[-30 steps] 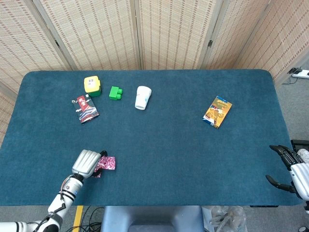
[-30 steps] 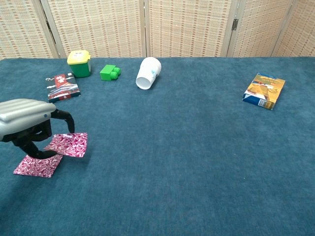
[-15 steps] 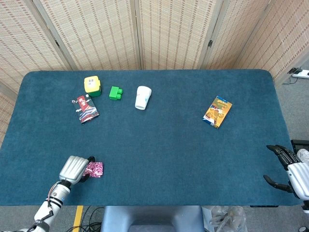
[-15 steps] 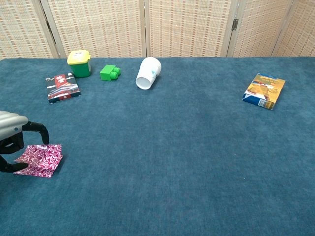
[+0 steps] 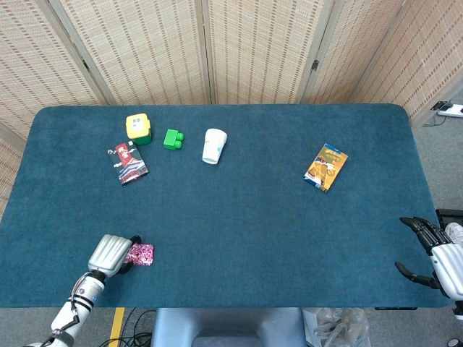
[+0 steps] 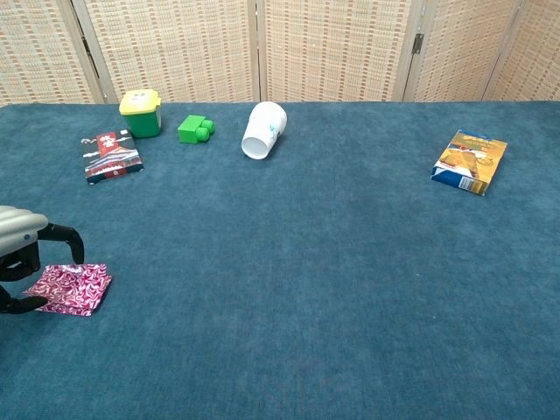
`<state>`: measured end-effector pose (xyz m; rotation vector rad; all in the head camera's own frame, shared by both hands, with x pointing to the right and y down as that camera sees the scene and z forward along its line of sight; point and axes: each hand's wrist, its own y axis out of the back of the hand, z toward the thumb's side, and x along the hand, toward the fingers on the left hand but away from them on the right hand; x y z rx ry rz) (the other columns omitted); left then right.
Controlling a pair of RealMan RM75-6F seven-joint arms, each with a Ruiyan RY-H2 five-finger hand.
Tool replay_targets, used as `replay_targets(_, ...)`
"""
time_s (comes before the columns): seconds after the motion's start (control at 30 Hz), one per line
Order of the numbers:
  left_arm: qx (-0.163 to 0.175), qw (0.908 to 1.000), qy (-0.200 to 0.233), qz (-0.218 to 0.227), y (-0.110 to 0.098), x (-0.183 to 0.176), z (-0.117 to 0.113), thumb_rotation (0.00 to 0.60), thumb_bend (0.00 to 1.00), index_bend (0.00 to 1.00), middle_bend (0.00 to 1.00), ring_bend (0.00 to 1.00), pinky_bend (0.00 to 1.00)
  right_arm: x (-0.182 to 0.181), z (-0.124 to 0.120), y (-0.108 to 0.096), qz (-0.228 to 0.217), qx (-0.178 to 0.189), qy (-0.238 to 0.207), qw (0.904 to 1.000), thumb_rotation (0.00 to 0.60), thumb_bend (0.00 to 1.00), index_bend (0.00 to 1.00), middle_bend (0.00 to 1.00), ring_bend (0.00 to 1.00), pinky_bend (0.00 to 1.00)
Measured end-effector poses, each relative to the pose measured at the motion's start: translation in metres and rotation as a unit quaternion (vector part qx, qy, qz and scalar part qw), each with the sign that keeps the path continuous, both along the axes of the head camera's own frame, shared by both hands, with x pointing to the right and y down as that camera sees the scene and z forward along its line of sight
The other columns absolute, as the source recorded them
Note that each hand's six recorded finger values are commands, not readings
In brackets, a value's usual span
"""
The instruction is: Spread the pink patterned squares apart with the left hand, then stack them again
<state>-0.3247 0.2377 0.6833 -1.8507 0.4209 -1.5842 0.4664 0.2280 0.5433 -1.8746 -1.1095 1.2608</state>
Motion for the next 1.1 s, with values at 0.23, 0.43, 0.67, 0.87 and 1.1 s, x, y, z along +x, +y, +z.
replay_targets(0.23,-0.004,0.9999,-0.01,0.001,0.002,-0.003,0.0,0.6,0.34,0.29,0.99,0.96,1.0,-0.001,0.0,-0.001,-0.001,0.0,-0.001,1.0,0.6,0.28,0.11,0.19,0.12,0.16)
replay_targets(0.43,-0.017,0.9998,-0.01,0.001,0.005,-0.003,0.001,0.6,0.34,0.26,0.99,0.96,1.0,-0.001,0.0,-0.001,-0.001,0.001,-0.001,1.0,0.6,0.28,0.11,0.19,0.12,0.16)
replay_targets(0.67,-0.015,0.9999,-0.006,-0.005,0.002,-0.003,-0.002,0.6,0.34,0.26,0.99,0.96,1.0,-0.001,-0.001,-0.001,-0.001,0.002,0.0,1.0,0.6,0.28,0.11,0.19,0.12,0.16)
replay_targets(0.87,0.017,0.9972,0.03,-0.066,-0.019,-0.007,-0.016,0.6,0.34,0.28,0.94,0.9,1.0,-0.001,-0.002,-0.001,-0.001,0.002,0.003,1.0,0.6,0.28,0.11,0.19,0.12,0.16)
replay_targets(1.1,0.106,0.9817,0.042,-0.152,-0.054,-0.042,-0.048,0.6,0.34,0.31,0.73,0.64,0.87,-0.004,-0.001,-0.003,-0.01,-0.002,0.007,0.9999,0.6,0.28,0.11,0.18,0.12,0.16)
